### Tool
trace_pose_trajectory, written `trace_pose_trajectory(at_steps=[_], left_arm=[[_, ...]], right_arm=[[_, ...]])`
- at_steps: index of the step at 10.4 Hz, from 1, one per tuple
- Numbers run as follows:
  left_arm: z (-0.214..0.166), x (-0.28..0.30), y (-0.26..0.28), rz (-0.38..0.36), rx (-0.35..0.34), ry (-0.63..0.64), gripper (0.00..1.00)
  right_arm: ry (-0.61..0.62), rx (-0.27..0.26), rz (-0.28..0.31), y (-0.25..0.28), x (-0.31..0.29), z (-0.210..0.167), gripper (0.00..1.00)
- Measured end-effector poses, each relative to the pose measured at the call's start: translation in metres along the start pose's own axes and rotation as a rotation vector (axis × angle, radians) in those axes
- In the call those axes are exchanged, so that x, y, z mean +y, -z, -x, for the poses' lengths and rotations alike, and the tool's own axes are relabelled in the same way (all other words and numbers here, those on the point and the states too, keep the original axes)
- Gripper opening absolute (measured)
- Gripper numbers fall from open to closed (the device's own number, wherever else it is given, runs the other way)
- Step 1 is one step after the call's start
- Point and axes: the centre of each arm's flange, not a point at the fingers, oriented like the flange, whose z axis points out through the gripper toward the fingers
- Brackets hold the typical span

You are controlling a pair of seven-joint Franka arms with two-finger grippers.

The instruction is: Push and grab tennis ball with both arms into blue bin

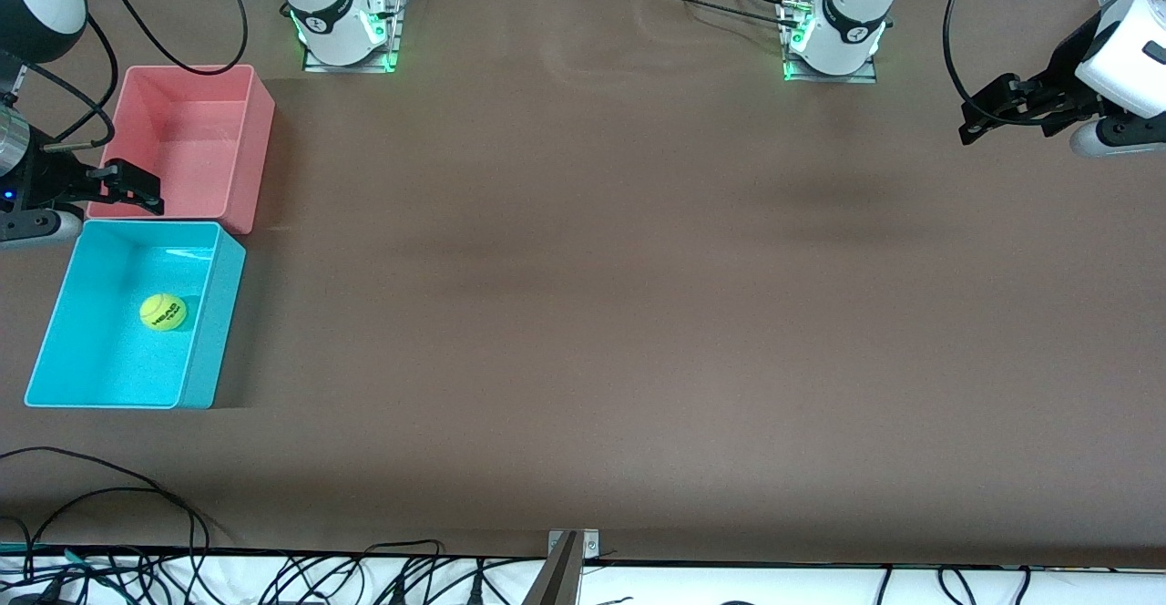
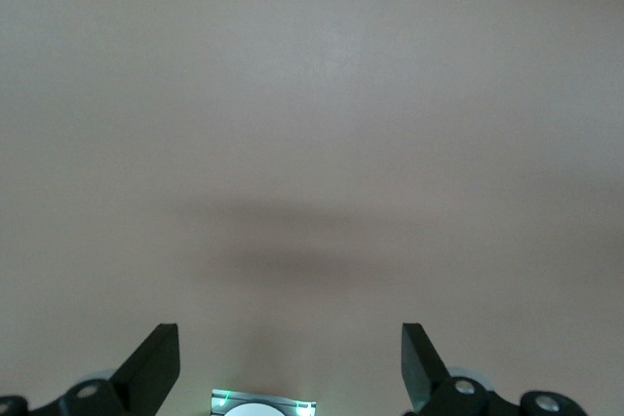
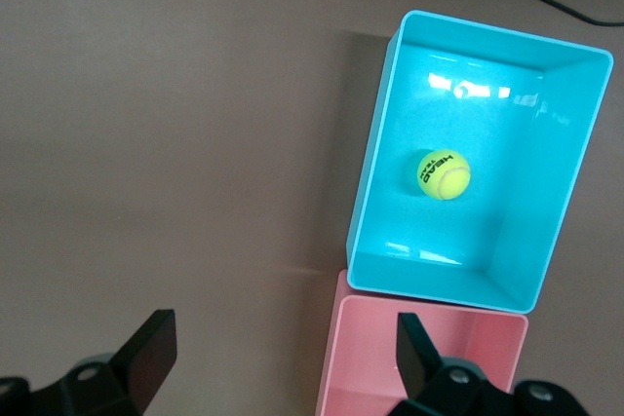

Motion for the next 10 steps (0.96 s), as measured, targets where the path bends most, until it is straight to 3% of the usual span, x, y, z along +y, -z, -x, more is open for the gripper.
trace_pose_trajectory(at_steps=[2,8,10], left_arm=[[-0.001,-0.003,-0.001,-0.043,0.007,0.003,1.00],[-0.010,0.002,-0.011,-0.048,-0.007,-0.005,1.00],[-0.009,0.003,-0.009,-0.048,-0.002,-0.008,1.00]], right_arm=[[-0.036,0.000,-0.005,0.004,0.003,0.001,1.00],[-0.088,-0.025,-0.019,0.029,-0.010,0.006,1.00],[-0.050,0.005,-0.018,0.044,-0.033,0.003,1.00]])
